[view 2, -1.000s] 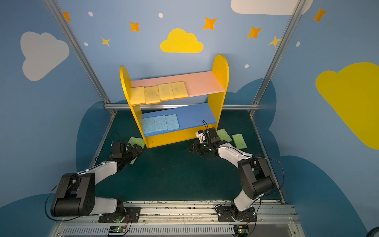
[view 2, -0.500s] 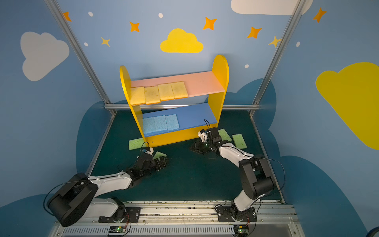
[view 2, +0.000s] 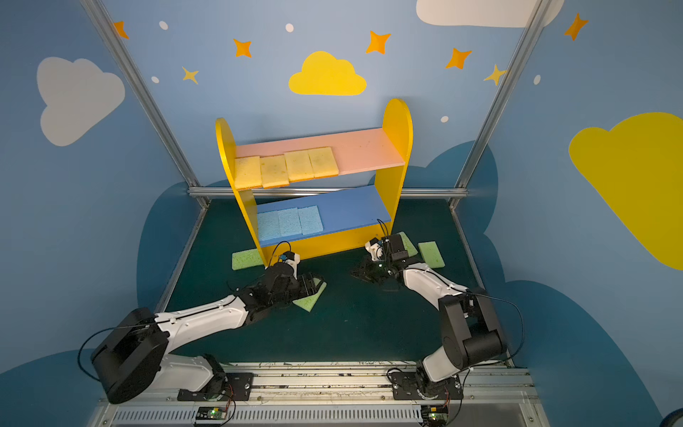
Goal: Place and organize the cleaning sponges onto the shelf
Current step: 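Withdraw the right gripper from the shelf while the left gripper reaches a green sponge, then push the green sponge toward the right gripper with the left gripper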
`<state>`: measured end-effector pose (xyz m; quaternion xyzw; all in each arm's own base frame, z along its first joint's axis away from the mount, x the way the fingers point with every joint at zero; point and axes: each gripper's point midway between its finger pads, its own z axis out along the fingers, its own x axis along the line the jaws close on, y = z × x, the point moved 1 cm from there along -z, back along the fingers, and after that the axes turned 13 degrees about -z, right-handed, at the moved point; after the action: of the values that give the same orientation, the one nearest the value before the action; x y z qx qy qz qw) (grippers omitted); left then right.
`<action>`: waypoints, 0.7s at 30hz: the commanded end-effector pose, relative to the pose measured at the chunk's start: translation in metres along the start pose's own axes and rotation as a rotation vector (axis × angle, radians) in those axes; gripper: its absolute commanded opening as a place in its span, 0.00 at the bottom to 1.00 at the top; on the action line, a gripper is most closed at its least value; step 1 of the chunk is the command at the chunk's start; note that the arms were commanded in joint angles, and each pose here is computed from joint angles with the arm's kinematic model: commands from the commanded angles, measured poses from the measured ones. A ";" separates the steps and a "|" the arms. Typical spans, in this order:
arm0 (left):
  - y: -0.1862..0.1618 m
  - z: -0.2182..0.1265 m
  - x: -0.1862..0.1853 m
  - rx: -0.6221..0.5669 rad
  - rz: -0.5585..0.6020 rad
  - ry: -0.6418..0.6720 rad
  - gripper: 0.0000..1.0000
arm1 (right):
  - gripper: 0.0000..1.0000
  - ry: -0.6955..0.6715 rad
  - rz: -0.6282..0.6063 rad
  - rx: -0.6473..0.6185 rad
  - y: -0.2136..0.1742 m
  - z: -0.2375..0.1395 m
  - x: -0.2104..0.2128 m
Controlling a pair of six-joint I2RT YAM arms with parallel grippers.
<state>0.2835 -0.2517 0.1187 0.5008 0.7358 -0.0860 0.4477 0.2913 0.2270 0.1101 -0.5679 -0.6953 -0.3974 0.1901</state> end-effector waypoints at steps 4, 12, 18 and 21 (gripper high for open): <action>-0.012 -0.009 0.051 0.085 0.072 0.117 0.28 | 0.00 0.013 0.011 0.071 -0.034 0.020 -0.002; -0.010 -0.011 0.094 0.044 0.073 0.224 0.05 | 0.00 0.037 -0.005 0.112 -0.036 0.057 0.009; -0.018 0.000 0.114 0.079 0.053 0.261 0.06 | 0.00 0.035 0.010 0.154 -0.036 0.082 0.006; -0.026 0.009 0.115 0.128 0.052 0.248 0.05 | 0.00 0.036 0.022 0.167 -0.034 0.093 0.004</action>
<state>0.2614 -0.1890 0.0293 0.5392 0.7717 -0.0431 0.3343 0.2671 0.2894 0.0426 -0.5545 -0.7175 -0.3367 0.2538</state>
